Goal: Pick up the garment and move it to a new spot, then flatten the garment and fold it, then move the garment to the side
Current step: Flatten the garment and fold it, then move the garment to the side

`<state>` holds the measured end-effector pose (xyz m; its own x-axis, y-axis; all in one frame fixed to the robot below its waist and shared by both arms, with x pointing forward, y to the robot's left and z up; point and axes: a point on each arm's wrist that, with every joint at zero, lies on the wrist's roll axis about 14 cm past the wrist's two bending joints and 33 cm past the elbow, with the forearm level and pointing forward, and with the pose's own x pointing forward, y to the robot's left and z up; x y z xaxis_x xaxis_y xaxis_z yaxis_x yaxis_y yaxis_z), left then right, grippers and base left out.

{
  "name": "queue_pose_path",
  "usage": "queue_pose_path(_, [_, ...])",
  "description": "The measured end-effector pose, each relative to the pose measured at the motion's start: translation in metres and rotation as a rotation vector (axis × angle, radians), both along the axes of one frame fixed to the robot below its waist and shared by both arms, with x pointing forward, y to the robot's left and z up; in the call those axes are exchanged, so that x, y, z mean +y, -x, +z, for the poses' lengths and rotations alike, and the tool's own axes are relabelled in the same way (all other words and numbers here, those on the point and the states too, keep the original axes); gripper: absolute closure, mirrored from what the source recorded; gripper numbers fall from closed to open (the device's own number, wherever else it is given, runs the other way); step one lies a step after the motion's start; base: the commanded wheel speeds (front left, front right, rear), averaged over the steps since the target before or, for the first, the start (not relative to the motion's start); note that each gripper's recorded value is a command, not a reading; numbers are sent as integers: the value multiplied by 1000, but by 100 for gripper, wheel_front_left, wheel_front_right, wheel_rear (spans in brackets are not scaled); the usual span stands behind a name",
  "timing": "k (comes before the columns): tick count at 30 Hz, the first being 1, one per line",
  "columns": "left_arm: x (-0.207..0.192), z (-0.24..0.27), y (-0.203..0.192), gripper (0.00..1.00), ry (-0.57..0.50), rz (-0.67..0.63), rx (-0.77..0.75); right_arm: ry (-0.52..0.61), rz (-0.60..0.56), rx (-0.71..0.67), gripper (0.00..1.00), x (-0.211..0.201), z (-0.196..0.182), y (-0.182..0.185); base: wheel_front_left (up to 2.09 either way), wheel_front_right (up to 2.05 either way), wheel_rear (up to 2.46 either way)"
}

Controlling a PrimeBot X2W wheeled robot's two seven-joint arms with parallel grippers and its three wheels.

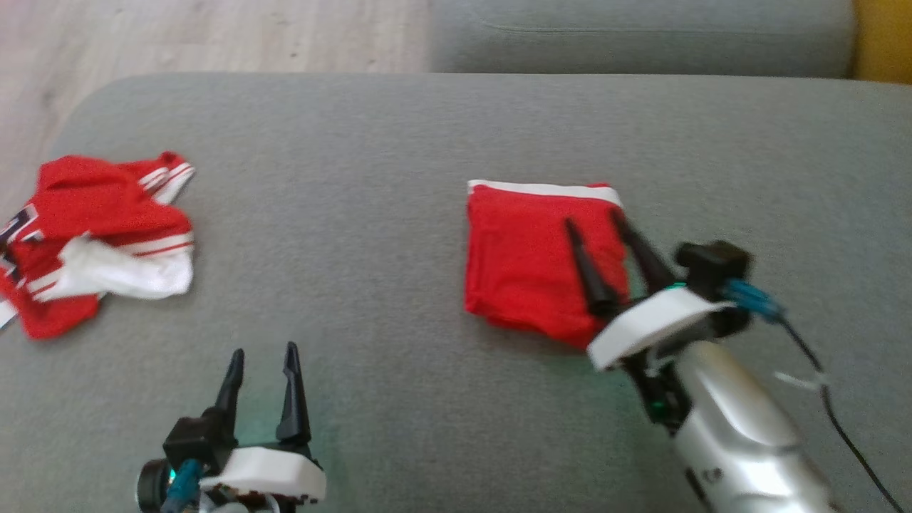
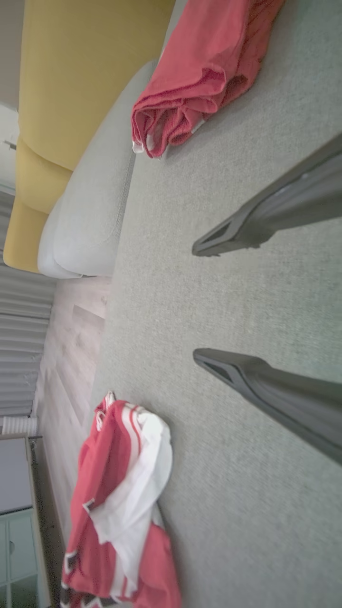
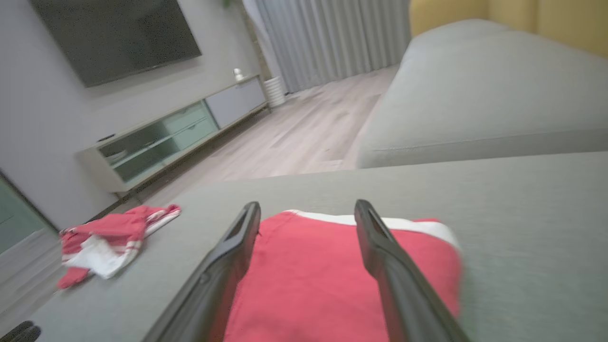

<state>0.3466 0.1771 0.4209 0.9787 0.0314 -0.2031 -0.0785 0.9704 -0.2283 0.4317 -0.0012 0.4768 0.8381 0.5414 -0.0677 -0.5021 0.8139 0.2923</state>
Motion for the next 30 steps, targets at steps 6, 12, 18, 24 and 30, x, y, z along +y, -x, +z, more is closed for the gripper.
queue_pose_path(6, [-11,9,-14,0,-50,-43,-30,2,-253,1,0,-83,-8,1,0,0,0])
queue_pose_path(12, [-20,17,-18,0,-104,-85,-59,54,-372,57,0,-127,-34,28,0,0,0])
queue_pose_path(18, [-26,8,-1,0,-131,-113,-34,84,-410,121,0,-141,-58,63,0,0,0])
queue_pose_path(24, [-29,6,2,0,-136,-126,-28,84,-403,132,0,-138,-61,66,0,0,0])
queue_pose_path(30, [-30,2,1,0,-139,-127,-14,74,-389,145,0,-132,-65,59,0,0,0])
